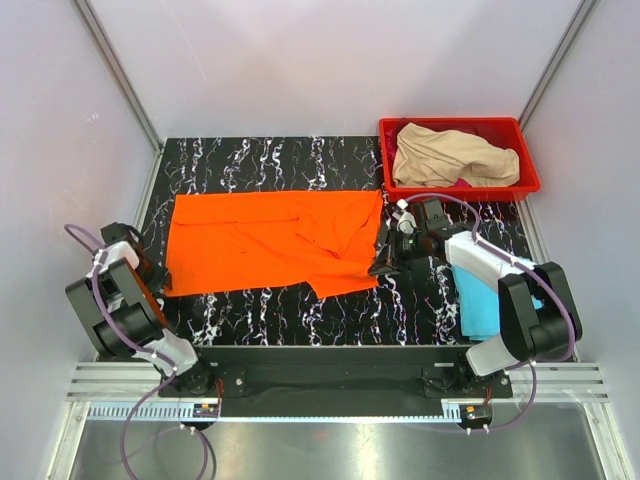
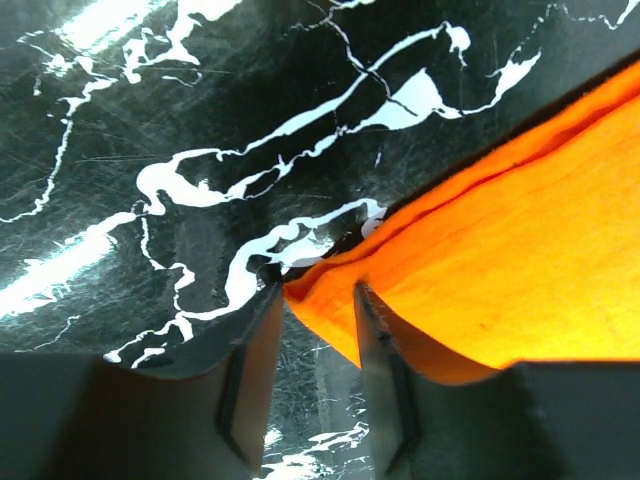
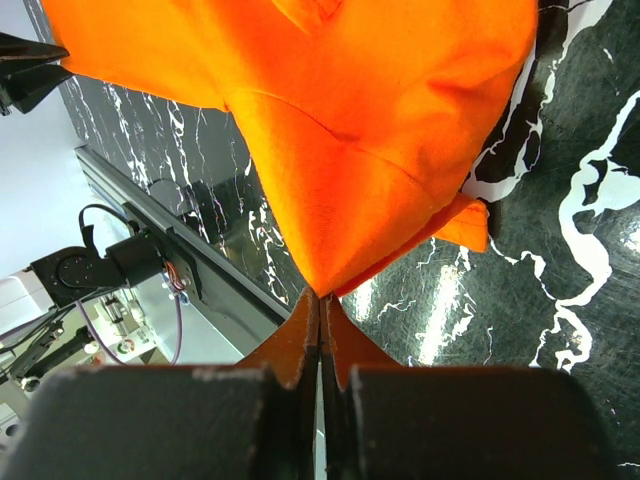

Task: Fold and stack the t-shirts
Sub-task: Fold the tshirt

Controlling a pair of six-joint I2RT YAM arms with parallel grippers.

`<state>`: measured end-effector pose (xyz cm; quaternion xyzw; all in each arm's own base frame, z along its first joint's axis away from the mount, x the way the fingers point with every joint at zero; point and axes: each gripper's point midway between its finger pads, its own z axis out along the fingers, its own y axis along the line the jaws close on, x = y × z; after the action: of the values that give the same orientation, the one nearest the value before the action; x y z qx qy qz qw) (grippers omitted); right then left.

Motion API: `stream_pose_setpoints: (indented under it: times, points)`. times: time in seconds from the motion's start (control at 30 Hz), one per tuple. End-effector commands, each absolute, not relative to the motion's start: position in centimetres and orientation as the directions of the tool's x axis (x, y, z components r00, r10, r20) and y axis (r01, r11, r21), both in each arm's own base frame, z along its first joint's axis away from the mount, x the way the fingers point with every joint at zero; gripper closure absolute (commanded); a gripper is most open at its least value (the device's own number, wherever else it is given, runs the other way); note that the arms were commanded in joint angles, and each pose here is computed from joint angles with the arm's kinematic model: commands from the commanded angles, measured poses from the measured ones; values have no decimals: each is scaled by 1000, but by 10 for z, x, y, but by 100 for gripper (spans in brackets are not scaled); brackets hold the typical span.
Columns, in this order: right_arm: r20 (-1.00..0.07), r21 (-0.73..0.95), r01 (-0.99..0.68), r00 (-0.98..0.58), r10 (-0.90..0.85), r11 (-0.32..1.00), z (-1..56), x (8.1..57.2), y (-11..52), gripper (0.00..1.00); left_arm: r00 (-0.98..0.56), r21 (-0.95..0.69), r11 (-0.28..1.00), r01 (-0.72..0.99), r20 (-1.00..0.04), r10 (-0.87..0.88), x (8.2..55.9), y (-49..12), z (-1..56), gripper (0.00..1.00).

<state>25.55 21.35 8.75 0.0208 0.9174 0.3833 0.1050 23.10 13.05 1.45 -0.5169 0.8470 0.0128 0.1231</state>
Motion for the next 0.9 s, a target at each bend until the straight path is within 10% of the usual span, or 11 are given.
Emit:
stream_pose_setpoints:
  times: [0.0,0.23,0.87]
  points:
    - [-220,715,-85,-970,108,694,99,266,217,100,-431,-96,472,-877,-277,-858,241,143,6,68]
    - [-210,706,-72,-971,112,705,97,263,214,100,-476,-97,517,-850,-276,-835,243,143,9,100]
    - [-158,796,-18,-971,179,605,128,250,220,100,-579,-79,684,-725,-469,-667,256,145,79,100]
